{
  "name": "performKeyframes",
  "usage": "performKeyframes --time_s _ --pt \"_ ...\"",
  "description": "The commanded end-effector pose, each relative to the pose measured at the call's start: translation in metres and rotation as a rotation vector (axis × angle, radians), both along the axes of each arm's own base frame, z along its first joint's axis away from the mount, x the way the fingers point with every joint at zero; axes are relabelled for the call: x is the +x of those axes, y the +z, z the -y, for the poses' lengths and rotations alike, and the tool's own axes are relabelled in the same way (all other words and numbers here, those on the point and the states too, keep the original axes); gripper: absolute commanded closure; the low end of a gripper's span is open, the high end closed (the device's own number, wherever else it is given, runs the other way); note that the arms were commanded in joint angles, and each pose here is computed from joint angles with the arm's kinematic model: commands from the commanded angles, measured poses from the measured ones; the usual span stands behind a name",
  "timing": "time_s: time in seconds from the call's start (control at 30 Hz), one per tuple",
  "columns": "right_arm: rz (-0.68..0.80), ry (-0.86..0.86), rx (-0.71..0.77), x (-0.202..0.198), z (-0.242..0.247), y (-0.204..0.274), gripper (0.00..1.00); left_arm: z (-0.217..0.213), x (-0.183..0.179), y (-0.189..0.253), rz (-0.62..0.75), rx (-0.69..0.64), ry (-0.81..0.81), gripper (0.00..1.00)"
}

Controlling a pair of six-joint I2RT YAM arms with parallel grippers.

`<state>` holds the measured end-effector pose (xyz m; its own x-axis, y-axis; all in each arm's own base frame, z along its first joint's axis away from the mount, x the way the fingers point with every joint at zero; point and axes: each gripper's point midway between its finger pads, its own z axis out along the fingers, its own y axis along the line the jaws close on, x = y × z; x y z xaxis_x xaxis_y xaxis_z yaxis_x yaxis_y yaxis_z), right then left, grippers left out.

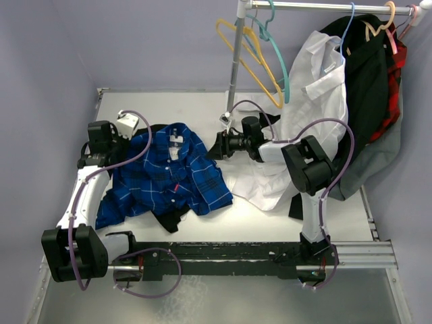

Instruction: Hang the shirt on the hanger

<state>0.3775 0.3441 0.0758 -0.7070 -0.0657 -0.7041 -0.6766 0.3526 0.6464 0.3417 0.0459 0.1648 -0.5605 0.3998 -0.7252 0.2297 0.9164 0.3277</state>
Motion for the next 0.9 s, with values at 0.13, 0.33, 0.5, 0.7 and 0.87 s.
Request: performKeyframes --time_s 0.13,0.33,0.5,0.7,0.87 --pt "0.016 0.092 0.083 -0.013 -0.020 0.029 0.37 0.001 0.006 0.027 0.076 -0.006 -0.002 1.00" --pt "-0.002 0.107 0.121 -0.019 -0.023 0.037 0.44 0.001 0.006 0.023 0.065 -0.008 -0.006 1.00" --pt "-0.008 0.134 0.145 -0.026 -0.029 0.042 0.81 0.001 0.007 0.022 0.061 -0.008 -0.008 1.00" --pt "0.022 0.039 0.055 -0.029 -0.012 0.045 1.00 0.001 0.002 0.024 0.025 0.017 -0.035 1.00" --pt "0.098 -0.148 -0.092 -0.036 0.026 0.049 1.00 -0.004 0.002 0.026 0.016 0.055 -0.036 1.00"
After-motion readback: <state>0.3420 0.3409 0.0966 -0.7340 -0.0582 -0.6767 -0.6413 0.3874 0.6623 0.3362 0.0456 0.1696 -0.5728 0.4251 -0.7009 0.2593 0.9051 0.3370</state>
